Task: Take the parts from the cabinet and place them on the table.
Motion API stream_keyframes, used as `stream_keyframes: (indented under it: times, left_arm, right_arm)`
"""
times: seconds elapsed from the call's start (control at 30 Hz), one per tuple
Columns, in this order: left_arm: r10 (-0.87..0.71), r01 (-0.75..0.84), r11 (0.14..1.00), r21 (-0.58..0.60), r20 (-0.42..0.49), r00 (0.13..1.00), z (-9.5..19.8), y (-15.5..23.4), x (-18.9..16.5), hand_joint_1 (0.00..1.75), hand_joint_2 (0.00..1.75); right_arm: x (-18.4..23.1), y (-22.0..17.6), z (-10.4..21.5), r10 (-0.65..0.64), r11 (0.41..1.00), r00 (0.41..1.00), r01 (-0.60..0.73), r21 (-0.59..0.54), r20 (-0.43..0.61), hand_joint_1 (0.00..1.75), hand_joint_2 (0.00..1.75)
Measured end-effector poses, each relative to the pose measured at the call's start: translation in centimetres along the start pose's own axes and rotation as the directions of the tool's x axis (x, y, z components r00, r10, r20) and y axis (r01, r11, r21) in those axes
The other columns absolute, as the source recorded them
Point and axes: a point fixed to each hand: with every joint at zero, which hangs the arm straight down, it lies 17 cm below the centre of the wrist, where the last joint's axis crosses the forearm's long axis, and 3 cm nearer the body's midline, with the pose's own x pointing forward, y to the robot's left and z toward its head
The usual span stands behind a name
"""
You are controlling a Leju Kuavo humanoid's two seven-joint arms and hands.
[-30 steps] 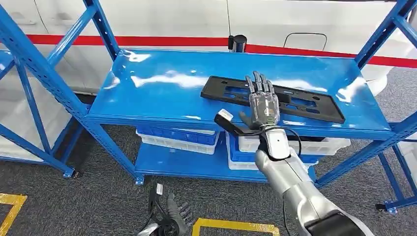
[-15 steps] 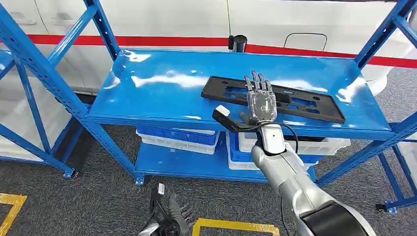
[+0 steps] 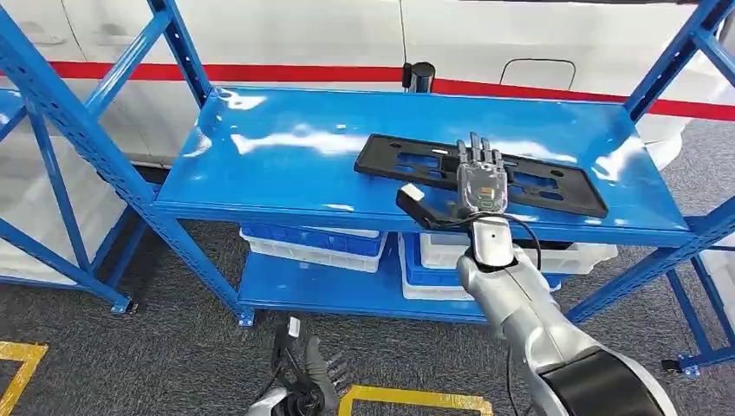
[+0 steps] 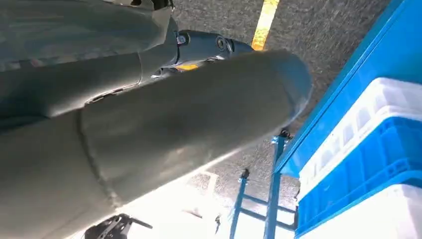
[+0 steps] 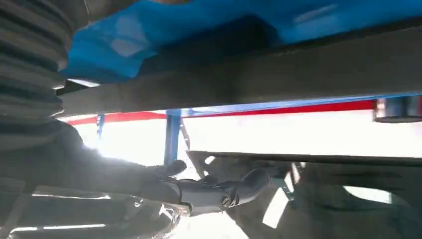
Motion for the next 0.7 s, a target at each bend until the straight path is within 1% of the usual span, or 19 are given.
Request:
stream_keyframes:
  times: [0.13, 0.3, 0.33, 0.37, 0.53, 0.7]
  left_arm:
    - [-0.007, 0.006, 1.000, -0.020, -0.001, 1.000, 0.0, -1.0, 0.0, 0.00, 0.00]
    - [-0.028, 0.028, 0.999, -0.038, -0.004, 1.000, 0.0, -1.8, -0.1, 0.00, 0.00]
    - [-0.031, 0.031, 0.999, -0.040, -0.004, 1.000, 0.1, -1.9, -0.1, 0.00, 0.00]
    - [-0.036, 0.035, 0.998, -0.042, -0.004, 0.999, 0.1, -2.0, -0.2, 0.00, 0.00]
    - [-0.036, 0.035, 0.998, -0.049, -0.005, 0.999, 0.1, -2.2, -0.2, 0.00, 0.00]
    - [-0.035, 0.034, 0.998, -0.051, -0.004, 0.999, 0.1, -2.1, -0.2, 0.00, 0.00]
  right_arm:
    - [-2.9, 0.2, -0.1, 0.023, 1.000, 0.997, -0.024, -0.011, -0.072, 0.00, 1.75]
    - [-5.0, 0.3, -0.2, 0.031, 0.999, 0.993, -0.032, -0.008, -0.113, 0.00, 1.75]
    - [-5.2, 0.4, -0.2, 0.030, 0.999, 0.993, -0.031, -0.007, -0.117, 0.45, 1.75]
    - [-5.3, 0.4, -0.2, 0.029, 1.000, 0.992, -0.030, -0.007, -0.120, 1.75, 1.75]
    - [-4.8, 1.0, -0.2, 0.021, 1.000, 0.997, -0.019, 0.023, -0.077, 1.75, 1.75]
    - [-4.8, 1.3, -0.1, 0.009, 1.000, 0.998, -0.007, 0.030, -0.068, 1.75, 1.75]
